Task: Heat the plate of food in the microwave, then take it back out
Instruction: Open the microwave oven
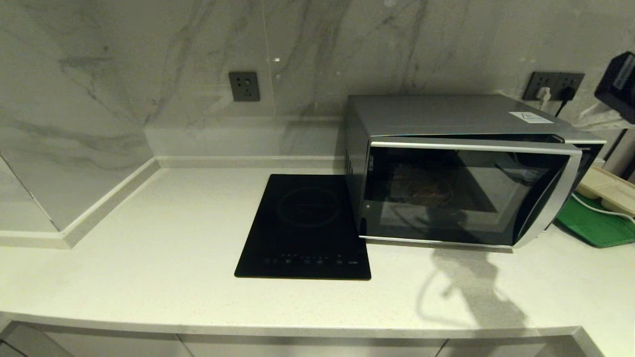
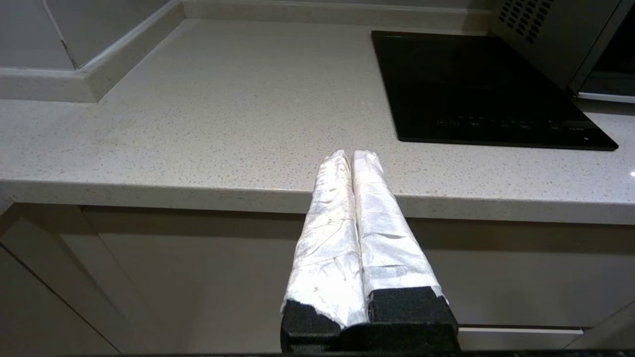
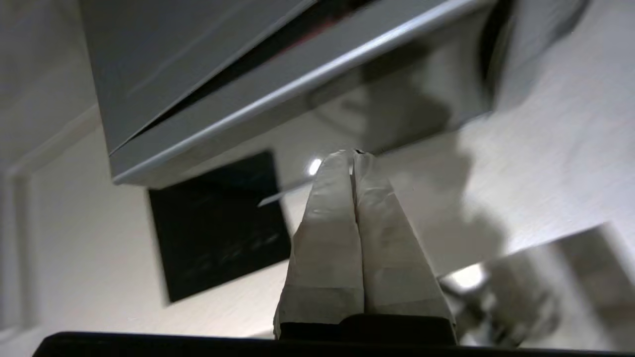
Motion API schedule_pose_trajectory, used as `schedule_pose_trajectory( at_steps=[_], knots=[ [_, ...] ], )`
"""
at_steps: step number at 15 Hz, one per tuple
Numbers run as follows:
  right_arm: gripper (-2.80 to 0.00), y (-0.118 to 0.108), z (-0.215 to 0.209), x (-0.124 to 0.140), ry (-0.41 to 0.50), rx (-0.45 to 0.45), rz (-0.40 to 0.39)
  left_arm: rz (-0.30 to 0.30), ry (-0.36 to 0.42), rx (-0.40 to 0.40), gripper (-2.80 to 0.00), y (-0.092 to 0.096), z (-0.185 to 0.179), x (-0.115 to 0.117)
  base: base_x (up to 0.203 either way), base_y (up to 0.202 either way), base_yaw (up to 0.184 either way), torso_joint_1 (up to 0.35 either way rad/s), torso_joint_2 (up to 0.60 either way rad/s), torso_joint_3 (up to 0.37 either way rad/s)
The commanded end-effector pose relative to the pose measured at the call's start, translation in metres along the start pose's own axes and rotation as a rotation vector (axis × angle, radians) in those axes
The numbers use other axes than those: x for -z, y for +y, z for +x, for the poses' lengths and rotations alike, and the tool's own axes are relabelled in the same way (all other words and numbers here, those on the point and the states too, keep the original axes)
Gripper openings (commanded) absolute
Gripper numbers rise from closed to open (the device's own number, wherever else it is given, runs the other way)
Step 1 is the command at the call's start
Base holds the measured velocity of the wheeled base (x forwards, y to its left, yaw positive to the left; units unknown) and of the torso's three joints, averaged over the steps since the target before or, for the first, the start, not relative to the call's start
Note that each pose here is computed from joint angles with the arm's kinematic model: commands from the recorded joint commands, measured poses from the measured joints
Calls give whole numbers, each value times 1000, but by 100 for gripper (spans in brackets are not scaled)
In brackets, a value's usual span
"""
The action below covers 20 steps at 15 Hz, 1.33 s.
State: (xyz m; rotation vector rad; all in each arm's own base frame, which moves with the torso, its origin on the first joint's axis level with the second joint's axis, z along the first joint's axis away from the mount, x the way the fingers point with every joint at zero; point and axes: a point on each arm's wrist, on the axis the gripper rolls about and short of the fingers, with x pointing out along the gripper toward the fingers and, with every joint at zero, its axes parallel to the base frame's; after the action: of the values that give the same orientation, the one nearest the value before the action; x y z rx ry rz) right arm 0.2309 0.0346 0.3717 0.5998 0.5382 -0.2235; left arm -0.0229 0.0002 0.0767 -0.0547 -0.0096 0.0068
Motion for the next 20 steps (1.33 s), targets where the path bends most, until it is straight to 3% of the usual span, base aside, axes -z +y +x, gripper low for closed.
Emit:
schedule_pose_trajectory(
  at_steps=[1, 3, 7, 13, 20],
  knots=[
    [-280, 3, 66, 1, 180, 46, 83, -1, 0, -1, -280, 0, 0, 0, 0, 0, 0, 0, 0, 0],
    [-280, 4, 73, -2, 193, -3, 106, -1, 0, -1, -280, 0, 0, 0, 0, 0, 0, 0, 0, 0],
    [-280, 7, 76, -19, 74, -87, 129, -1, 0, -1, -280, 0, 0, 0, 0, 0, 0, 0, 0, 0],
    [-280, -15, 97, -40, -21, -28, 174, -1, 0, -1, -280, 0, 0, 0, 0, 0, 0, 0, 0, 0],
    [-280, -28, 127, -46, -11, -12, 147, -1, 0, -1, -280, 0, 0, 0, 0, 0, 0, 0, 0, 0]
  ],
)
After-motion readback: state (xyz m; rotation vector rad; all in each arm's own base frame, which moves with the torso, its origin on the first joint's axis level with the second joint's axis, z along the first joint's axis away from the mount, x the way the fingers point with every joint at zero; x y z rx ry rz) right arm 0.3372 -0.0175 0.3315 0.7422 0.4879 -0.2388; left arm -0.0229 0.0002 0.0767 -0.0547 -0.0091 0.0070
